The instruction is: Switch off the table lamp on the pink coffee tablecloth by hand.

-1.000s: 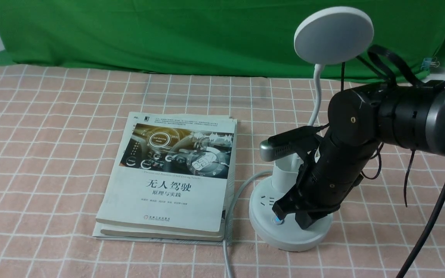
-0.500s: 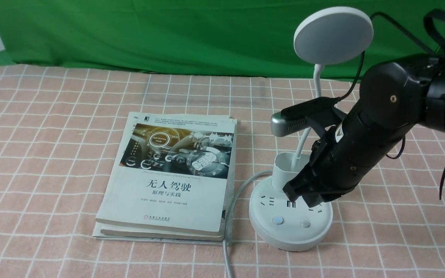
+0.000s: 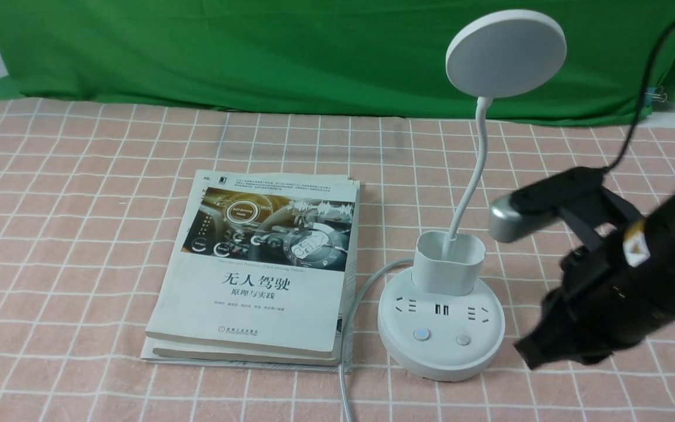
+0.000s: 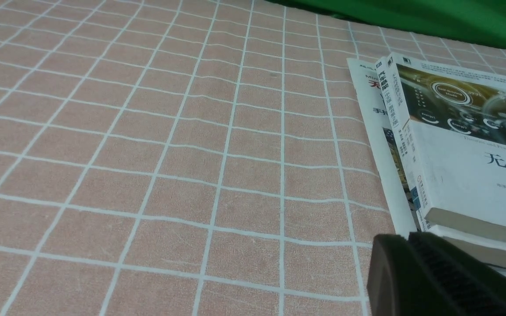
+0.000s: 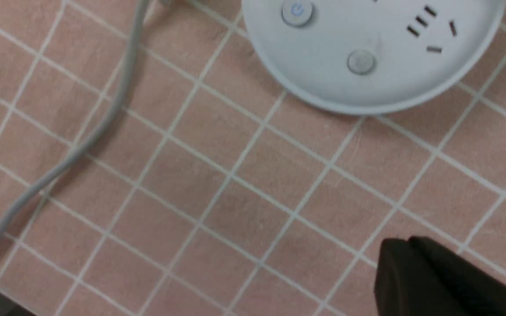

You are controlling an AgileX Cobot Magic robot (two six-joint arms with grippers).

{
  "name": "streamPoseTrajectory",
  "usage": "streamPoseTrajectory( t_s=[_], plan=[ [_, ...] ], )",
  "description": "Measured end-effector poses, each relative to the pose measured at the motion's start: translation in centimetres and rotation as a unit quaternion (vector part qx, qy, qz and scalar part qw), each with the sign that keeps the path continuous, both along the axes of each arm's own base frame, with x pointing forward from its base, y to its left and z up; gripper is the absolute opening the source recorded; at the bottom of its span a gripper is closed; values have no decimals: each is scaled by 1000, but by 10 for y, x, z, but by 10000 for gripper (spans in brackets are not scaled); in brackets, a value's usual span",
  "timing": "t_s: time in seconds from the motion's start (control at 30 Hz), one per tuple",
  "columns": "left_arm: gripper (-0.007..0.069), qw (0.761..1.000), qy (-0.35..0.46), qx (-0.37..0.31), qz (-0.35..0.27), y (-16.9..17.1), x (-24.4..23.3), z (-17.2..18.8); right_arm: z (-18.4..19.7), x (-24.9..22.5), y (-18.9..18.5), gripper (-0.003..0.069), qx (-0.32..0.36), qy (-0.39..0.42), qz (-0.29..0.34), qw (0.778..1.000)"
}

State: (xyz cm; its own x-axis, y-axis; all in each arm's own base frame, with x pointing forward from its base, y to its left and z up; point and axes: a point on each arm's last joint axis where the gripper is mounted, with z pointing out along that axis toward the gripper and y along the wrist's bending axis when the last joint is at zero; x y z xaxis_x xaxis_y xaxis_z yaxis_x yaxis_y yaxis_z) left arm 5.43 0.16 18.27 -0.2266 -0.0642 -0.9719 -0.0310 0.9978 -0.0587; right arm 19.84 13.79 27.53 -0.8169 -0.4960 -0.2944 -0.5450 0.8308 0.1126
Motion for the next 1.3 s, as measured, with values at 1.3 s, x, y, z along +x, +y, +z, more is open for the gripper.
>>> streamPoseTrajectory(
  t_s=[1.3],
  plan=[
    [6,1000,0,0,0,0,0,0,-96,-133,-122,40,144,-418,-198,875]
  ],
)
